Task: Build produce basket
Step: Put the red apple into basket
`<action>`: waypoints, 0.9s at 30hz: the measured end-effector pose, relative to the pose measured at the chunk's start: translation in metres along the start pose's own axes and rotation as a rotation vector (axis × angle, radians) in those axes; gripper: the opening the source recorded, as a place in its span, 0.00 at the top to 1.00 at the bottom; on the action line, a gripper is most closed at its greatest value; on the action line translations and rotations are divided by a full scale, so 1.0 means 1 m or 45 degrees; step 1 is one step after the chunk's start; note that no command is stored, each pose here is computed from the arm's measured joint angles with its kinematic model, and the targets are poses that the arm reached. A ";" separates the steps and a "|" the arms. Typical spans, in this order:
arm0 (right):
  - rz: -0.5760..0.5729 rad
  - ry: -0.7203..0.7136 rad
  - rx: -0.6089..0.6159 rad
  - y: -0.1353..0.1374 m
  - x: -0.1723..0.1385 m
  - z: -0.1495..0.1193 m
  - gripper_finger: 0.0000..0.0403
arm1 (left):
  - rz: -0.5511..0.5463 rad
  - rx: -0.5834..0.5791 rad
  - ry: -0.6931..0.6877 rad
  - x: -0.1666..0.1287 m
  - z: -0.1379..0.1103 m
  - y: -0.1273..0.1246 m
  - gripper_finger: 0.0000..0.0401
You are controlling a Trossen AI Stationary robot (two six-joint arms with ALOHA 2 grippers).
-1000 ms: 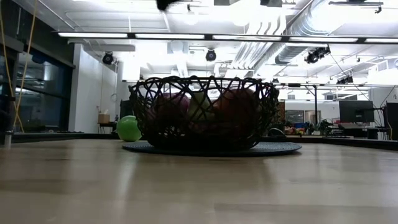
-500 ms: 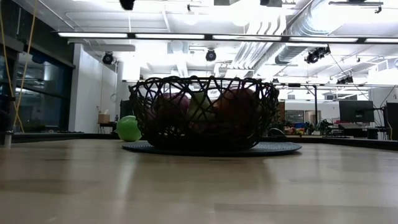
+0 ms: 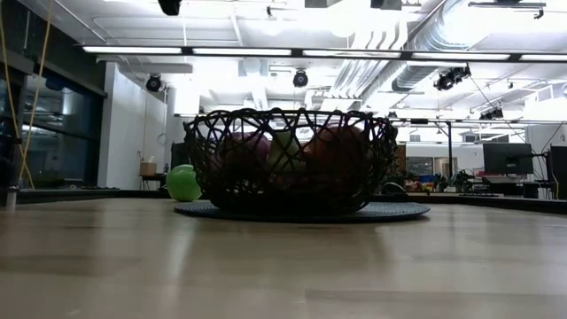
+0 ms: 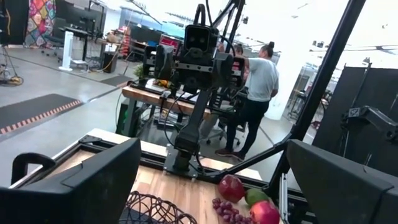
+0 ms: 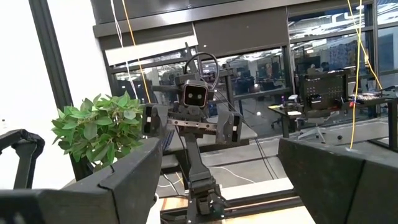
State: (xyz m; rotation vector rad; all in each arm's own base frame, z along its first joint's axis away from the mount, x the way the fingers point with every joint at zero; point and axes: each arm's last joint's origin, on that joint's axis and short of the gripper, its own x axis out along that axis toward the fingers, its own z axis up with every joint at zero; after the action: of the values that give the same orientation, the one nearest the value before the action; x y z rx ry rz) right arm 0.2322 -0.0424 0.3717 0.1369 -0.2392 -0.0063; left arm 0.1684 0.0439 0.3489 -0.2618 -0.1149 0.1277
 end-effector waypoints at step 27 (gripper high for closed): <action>0.000 0.001 0.000 0.000 0.000 0.000 0.24 | 0.011 -0.004 0.000 0.000 0.000 0.000 0.03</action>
State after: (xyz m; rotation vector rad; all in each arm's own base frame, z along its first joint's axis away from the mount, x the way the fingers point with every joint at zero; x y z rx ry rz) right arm 0.2323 -0.0425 0.3716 0.1369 -0.2387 -0.0060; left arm 0.1685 0.0441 0.3486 -0.2654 -0.1138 0.1363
